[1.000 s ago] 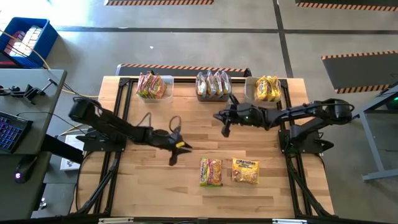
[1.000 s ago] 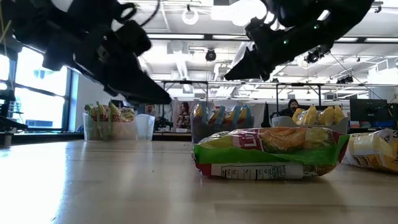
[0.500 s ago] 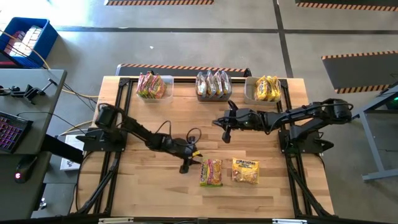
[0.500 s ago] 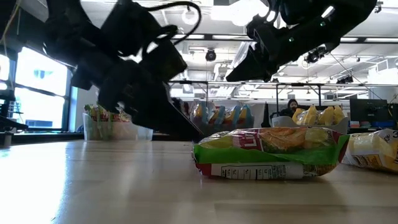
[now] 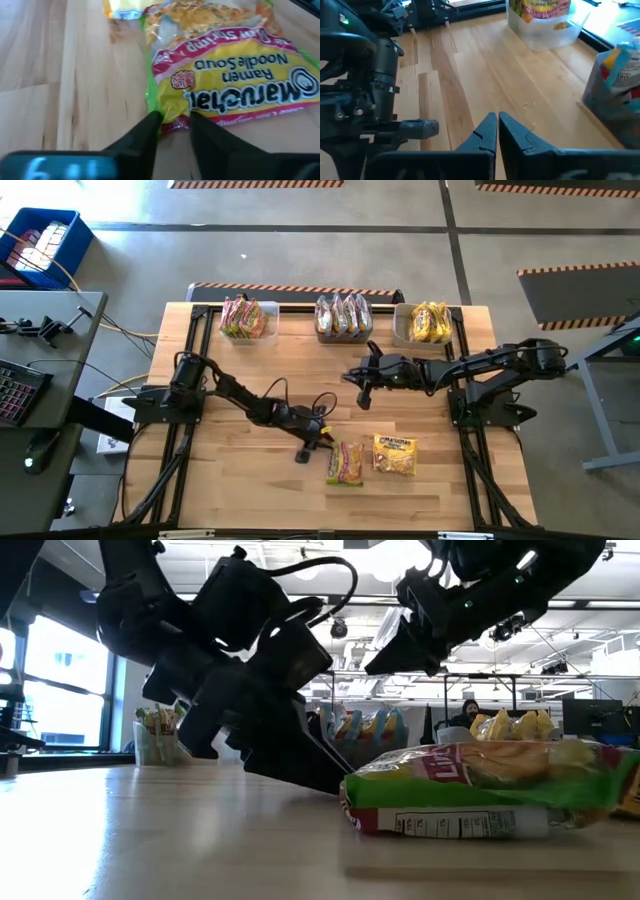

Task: Sort Maruchan noodles
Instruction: Put the green noodle pack into the transparent bin

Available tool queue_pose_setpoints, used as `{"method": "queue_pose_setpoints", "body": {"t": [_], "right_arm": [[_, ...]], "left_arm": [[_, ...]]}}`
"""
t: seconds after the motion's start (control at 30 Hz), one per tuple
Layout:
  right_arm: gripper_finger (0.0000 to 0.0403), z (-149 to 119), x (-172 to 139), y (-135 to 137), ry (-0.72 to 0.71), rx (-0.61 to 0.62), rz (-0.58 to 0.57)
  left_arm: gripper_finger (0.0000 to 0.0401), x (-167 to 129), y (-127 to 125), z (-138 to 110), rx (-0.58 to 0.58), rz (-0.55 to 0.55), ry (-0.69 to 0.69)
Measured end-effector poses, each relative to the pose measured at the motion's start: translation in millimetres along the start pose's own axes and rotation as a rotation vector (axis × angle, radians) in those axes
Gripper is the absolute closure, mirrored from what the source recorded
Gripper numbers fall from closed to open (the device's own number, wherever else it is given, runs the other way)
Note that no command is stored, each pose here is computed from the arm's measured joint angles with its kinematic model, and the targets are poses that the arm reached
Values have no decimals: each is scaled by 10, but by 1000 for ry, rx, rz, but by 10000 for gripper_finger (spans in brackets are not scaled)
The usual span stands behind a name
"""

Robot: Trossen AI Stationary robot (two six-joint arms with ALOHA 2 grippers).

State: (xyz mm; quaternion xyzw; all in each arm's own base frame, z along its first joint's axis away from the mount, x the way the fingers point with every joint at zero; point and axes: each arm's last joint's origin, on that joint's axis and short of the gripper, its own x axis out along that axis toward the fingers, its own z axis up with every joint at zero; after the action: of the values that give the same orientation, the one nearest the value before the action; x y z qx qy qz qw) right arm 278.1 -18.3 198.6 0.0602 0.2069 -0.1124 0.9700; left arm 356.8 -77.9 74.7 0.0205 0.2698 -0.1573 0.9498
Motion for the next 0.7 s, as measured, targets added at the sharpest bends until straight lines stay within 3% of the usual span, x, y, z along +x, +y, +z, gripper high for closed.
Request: {"method": "queue_pose_setpoints", "body": {"t": [0.2, 0.5, 0.7], "right_arm": [[382, -57, -2, -1, 63, 57, 15], [257, -301, -30, 124, 386, 268, 340], [170, -425, 67, 304, 470, 308, 535]], "left_arm": [[391, -36, 7, 55, 47, -19, -15], [398, -106, 29, 178, 72, -9, -60], [400, -207, 70, 320, 73, 17, -98]]}}
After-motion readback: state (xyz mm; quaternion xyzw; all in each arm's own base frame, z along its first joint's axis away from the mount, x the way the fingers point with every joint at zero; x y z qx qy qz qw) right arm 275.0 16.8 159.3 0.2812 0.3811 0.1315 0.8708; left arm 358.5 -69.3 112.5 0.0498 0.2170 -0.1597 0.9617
